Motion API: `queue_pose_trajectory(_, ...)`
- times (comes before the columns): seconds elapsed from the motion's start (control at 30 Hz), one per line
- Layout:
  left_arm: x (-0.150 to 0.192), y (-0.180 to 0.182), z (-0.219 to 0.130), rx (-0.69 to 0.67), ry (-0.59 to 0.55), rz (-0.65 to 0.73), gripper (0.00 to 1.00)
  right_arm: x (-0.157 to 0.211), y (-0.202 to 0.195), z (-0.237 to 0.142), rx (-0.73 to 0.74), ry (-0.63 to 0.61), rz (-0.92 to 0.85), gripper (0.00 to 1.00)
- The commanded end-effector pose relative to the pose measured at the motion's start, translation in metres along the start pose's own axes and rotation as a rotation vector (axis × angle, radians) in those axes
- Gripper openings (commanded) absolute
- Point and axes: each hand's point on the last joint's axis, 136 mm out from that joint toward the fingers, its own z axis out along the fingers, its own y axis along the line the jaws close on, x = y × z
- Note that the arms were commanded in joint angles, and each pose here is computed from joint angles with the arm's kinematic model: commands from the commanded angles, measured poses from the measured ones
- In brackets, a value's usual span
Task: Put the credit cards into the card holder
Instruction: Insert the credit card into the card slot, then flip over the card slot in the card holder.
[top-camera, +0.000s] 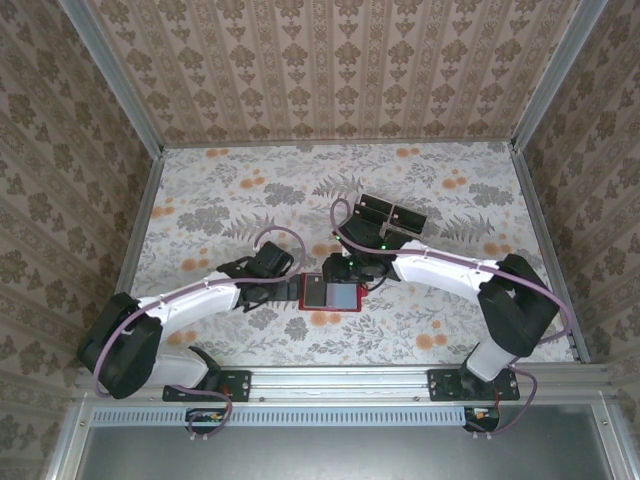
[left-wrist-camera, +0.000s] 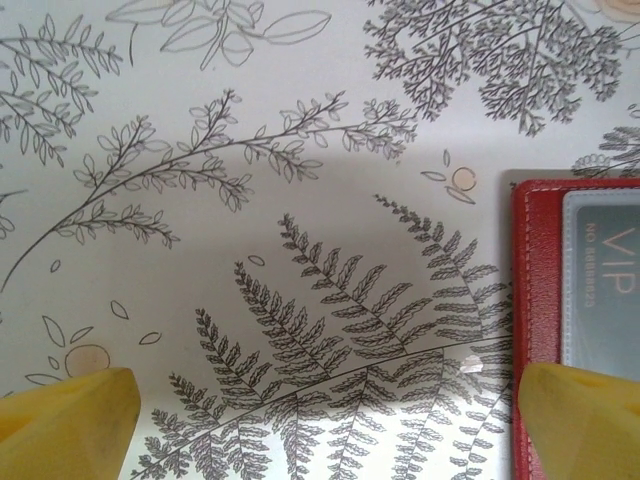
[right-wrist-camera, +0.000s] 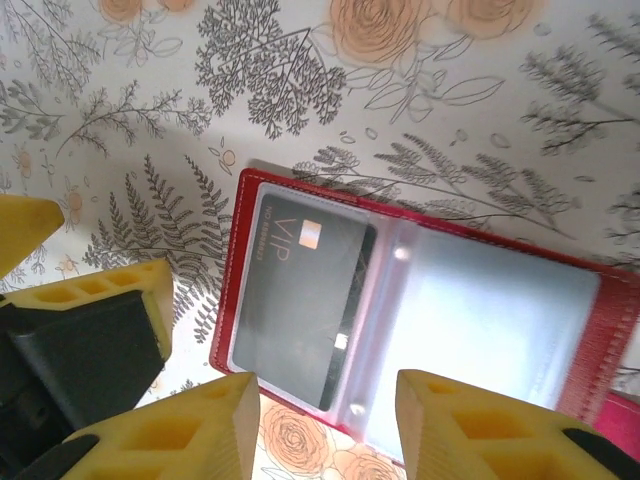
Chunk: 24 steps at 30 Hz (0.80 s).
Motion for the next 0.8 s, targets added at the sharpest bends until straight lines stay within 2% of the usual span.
queue_pose_trajectory(0.0, -0.01, -0.007, -0.011, 0.004, -0.023, 0.041, 1.0, 0.02, -0.029, 0.002, 0.087, 0.053, 0.01, 0.43)
queue_pose_trajectory(0.43, -0.011, -0.029, -0.004, 0.006, -0.01, 0.089, 1.0, 0.059, -0.042, -0.005, 0.036, 0.04, 0.147, 0.43)
queue_pose_trajectory(0.77, -0.01, -0.029, -0.001, 0.001, -0.006, 0.092, 1.0, 0.069, -0.031, 0.01, 0.023, 0.072, 0.144, 0.43)
